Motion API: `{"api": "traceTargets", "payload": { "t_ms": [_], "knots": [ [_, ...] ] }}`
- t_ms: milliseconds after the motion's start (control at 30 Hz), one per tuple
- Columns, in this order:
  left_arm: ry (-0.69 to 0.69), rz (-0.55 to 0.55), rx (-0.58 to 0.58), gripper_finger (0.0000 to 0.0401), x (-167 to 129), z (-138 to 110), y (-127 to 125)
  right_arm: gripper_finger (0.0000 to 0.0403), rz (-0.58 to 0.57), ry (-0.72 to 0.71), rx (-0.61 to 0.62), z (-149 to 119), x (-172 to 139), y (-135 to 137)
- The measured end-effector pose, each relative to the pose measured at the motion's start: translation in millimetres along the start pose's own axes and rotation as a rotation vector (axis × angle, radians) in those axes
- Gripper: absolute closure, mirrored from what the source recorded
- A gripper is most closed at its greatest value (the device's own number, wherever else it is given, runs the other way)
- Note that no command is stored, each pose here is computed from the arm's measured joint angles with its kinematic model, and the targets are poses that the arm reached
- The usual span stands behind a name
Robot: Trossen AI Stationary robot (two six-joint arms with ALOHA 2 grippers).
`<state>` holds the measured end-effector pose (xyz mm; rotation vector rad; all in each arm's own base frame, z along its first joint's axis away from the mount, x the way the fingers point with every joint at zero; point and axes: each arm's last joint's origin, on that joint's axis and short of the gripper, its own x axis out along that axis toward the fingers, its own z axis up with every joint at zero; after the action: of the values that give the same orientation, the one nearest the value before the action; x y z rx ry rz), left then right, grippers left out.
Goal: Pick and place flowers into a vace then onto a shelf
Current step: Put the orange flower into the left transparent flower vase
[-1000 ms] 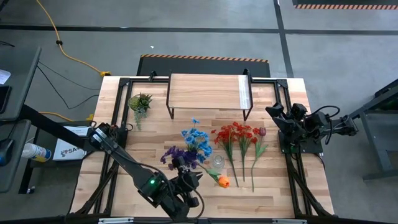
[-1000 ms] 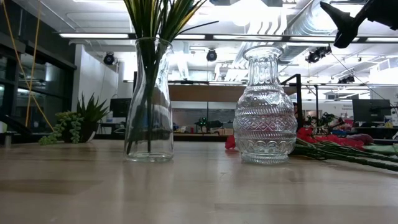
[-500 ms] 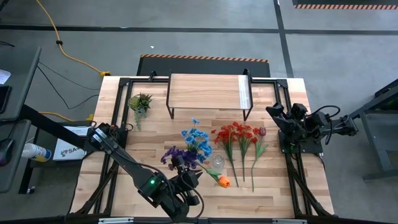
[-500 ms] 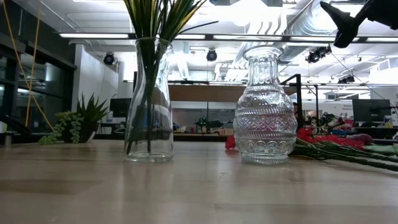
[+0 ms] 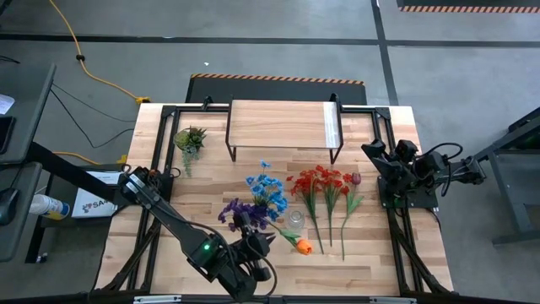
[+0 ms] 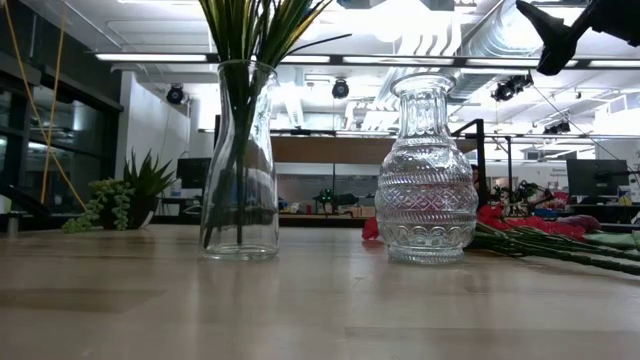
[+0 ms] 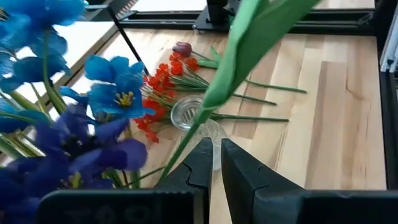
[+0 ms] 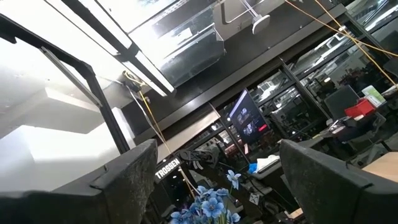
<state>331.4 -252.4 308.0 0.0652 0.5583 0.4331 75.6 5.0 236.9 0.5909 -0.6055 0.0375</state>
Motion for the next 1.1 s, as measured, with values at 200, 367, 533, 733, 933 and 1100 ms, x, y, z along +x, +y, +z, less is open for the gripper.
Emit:
{"api": "traceTargets", "payload": {
  "t_ms": [200,367,533,733,933,1100],
  "knots": [
    [0.008,-0.009,0.004,0.0332,0.0,-0.2,-0.2,0.0075,0.001,-0.001,0.000,0.2,0.0,0.1],
    [-0.002,0.003,0.011,0.0329,0.1,0.1,0.2,0.0075,0.000,-0.001,0.000,0.1,0.0,0.0],
    [-0.003,0.015,0.010,0.0275,2.8,1.3,2.1,0.0075,0.001,-0.001,0.000,0.1,0.0,0.0],
    [-0.016,0.012,-0.027,0.0211,7.0,5.5,2.9,0.0075,0.002,-0.003,0.001,0.3,0.0,0.1],
    [-0.014,0.002,-0.034,0.0180,7.1,5.9,2.3,0.0075,0.002,-0.003,0.001,0.3,0.0,0.1],
    [-0.008,-0.004,-0.034,0.0171,7.4,5.7,2.2,0.0075,0.002,-0.003,0.001,0.3,0.0,0.2]
  ]
}}
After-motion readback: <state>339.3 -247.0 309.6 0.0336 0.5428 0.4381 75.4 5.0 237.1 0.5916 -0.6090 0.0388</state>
